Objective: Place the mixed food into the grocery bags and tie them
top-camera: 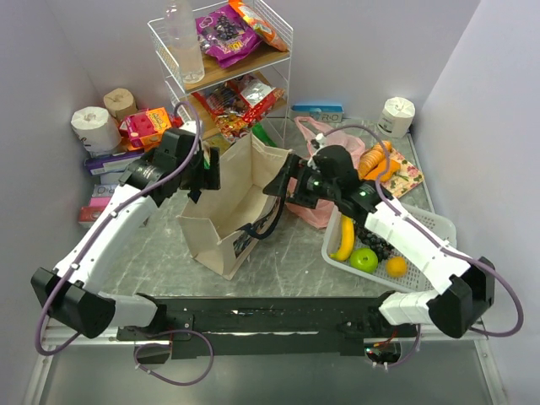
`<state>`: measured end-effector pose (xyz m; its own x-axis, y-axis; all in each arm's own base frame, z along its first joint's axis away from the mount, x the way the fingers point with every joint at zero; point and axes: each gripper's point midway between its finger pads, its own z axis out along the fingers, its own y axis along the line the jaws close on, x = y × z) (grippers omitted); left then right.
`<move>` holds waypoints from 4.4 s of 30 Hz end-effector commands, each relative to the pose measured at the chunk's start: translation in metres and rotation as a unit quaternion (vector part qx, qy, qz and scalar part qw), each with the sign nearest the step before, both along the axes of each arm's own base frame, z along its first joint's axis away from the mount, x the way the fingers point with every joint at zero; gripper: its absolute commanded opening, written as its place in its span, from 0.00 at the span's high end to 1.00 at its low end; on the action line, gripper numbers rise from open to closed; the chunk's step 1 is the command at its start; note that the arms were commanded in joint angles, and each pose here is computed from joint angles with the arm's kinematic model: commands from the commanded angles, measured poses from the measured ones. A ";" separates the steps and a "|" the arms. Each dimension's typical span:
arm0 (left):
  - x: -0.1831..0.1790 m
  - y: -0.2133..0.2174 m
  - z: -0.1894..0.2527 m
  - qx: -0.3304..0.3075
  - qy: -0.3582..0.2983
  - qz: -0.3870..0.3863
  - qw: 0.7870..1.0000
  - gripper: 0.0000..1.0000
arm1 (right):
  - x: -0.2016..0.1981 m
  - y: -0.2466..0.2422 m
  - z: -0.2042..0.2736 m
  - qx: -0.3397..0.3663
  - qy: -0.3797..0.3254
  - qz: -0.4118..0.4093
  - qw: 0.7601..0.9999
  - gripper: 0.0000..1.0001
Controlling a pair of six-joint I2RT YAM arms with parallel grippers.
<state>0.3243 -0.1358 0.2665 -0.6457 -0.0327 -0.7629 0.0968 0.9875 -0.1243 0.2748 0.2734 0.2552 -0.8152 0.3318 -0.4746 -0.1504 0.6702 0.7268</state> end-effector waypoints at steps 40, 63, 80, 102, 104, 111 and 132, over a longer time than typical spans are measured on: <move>-0.002 0.018 0.102 -0.096 -0.199 0.012 0.975 0.04 | 0.043 -0.061 -0.025 -0.169 0.023 -0.061 0.983 1.00; 0.104 0.038 0.330 -0.022 -0.536 0.073 0.840 0.04 | 0.045 -0.034 -0.001 -0.101 -0.025 -0.009 0.995 1.00; 0.148 0.034 0.336 0.004 -0.547 0.033 0.837 0.04 | 0.032 -0.042 0.003 -0.097 -0.034 -0.016 0.995 1.00; 0.156 0.015 0.341 -0.016 -0.569 -0.020 0.822 0.48 | 0.028 -0.050 0.007 -0.101 -0.044 -0.028 0.994 1.00; 0.154 0.015 0.345 -0.016 -0.577 -0.022 0.816 0.61 | 0.027 -0.051 0.008 -0.102 -0.046 -0.028 0.993 1.00; 0.134 0.018 0.378 -0.031 -0.624 -0.020 0.781 0.89 | 0.027 -0.051 0.007 -0.105 -0.047 -0.026 0.993 1.00; 0.029 -0.024 0.440 -0.176 -0.673 -0.123 0.708 0.99 | 0.033 -0.053 0.009 -0.107 -0.052 -0.028 0.992 1.00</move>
